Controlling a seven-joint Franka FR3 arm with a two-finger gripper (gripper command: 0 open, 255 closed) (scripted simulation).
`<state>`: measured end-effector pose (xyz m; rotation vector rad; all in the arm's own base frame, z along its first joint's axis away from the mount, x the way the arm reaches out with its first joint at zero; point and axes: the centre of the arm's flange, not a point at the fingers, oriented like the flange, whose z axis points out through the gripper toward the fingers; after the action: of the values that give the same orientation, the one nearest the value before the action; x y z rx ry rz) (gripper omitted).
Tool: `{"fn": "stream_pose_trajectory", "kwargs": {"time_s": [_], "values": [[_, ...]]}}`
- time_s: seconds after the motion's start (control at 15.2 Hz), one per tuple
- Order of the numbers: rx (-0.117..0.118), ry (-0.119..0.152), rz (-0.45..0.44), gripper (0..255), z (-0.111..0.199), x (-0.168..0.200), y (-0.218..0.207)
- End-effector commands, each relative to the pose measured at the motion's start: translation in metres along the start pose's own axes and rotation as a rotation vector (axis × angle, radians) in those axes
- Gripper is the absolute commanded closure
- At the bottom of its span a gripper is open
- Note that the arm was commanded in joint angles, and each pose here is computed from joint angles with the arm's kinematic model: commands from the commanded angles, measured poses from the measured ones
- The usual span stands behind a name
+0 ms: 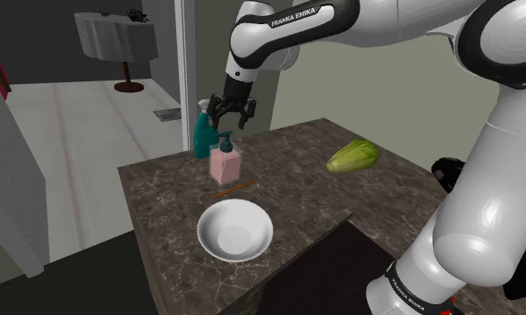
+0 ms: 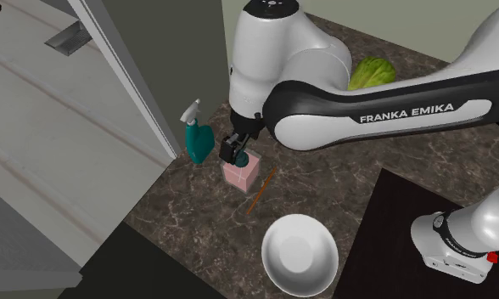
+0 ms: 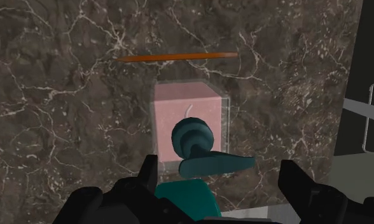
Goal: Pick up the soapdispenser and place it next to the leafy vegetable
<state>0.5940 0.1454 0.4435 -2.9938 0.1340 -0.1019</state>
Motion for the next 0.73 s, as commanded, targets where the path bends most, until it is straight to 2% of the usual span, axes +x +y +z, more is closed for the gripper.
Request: {"fn": "stream_pose_trajectory", "kwargs": {"time_s": [0.0, 0.4, 0.66], "values": [[0.001, 0.001, 0.001, 0, 0.009, 0.006, -0.003], [0.001, 0.001, 0.001, 0, 0.044, 0.007, -0.003], [0.001, 0.001, 0.001, 0, 0.044, 0.007, -0.003]]}}
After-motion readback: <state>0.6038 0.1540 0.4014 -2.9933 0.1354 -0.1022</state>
